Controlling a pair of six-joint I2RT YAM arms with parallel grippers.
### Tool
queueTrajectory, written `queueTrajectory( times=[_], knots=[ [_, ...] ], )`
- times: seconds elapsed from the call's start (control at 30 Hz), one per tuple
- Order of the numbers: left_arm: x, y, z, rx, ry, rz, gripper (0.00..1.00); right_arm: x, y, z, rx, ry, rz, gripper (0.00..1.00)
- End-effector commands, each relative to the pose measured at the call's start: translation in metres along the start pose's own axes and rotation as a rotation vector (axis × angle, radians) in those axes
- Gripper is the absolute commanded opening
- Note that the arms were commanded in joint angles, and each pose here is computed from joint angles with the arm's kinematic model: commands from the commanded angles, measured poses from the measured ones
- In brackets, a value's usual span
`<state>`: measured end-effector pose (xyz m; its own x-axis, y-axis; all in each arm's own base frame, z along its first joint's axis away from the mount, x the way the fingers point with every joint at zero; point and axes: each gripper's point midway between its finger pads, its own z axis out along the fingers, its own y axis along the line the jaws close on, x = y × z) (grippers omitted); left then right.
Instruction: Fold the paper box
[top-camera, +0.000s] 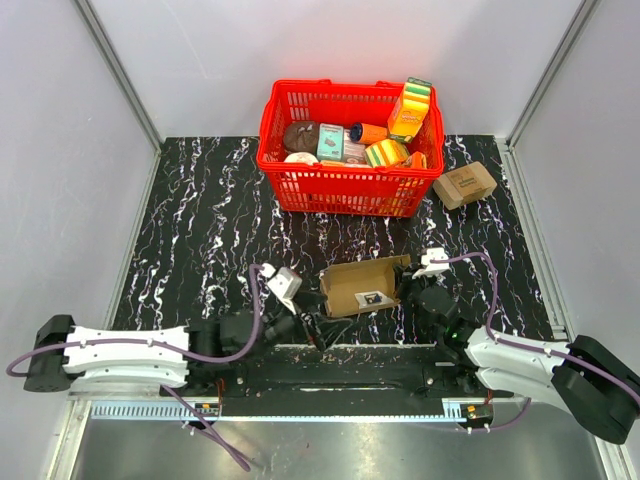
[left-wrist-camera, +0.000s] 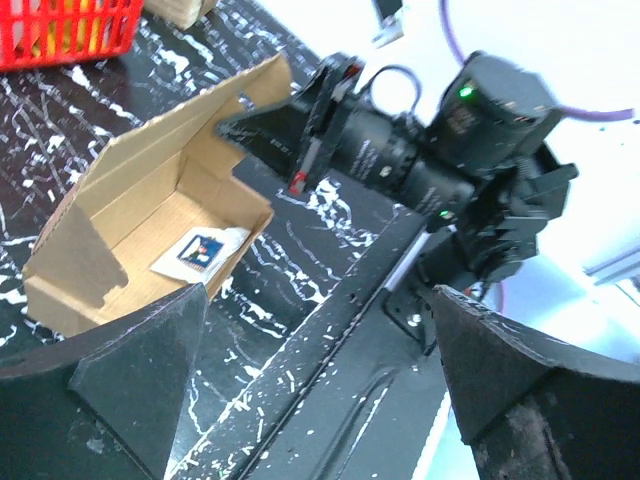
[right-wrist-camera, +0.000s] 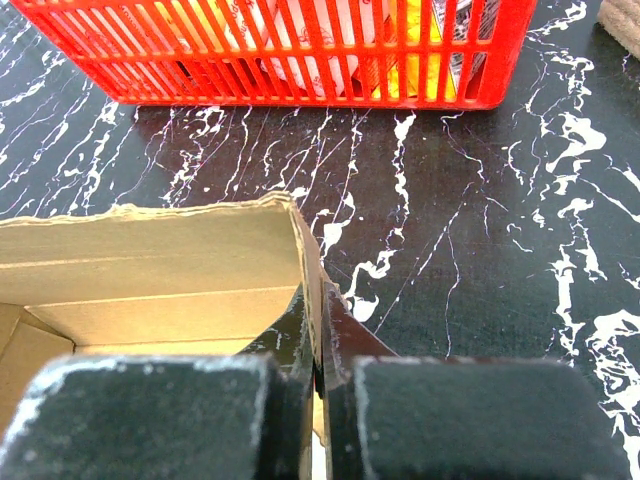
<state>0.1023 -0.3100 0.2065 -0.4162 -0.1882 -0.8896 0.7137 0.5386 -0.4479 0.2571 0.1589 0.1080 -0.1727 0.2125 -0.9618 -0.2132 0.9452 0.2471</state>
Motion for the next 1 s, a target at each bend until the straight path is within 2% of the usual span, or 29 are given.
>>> queueTrajectory(
  times=[0.0,0.17,0.3,0.53,0.67,0.83,0.97],
  knots=[
    [-0.036,-0.022,-0.015,0.113,-0.087,-0.003,0.99,-0.01,0.003,0.001,-0.002,-0.045,0.028,0.0],
    [-0.073,0.013,-0.021,-0.067,-0.21,-0.004,0.99,-0.008,0.005,0.001,-0.01,-0.04,0.021,0.0],
    [-0.094,0.033,-0.009,-0.098,-0.235,-0.004,0.99,-0.007,0.006,0.001,-0.017,-0.039,0.019,0.0],
    [-0.108,0.072,0.037,-0.152,-0.153,0.021,0.99,-0.006,0.009,0.0,-0.036,-0.034,0.007,0.0],
    [-0.112,0.075,0.068,-0.123,-0.074,0.04,0.97,-0.006,0.01,0.0,-0.044,-0.033,0.006,0.0],
    [-0.082,0.074,0.107,-0.081,0.086,0.046,0.95,-0.006,0.01,-0.001,-0.043,-0.035,0.005,0.0],
    [-0.07,0.076,0.114,-0.07,0.106,0.027,0.93,-0.007,0.01,-0.001,-0.045,-0.037,0.008,0.01]
  ],
)
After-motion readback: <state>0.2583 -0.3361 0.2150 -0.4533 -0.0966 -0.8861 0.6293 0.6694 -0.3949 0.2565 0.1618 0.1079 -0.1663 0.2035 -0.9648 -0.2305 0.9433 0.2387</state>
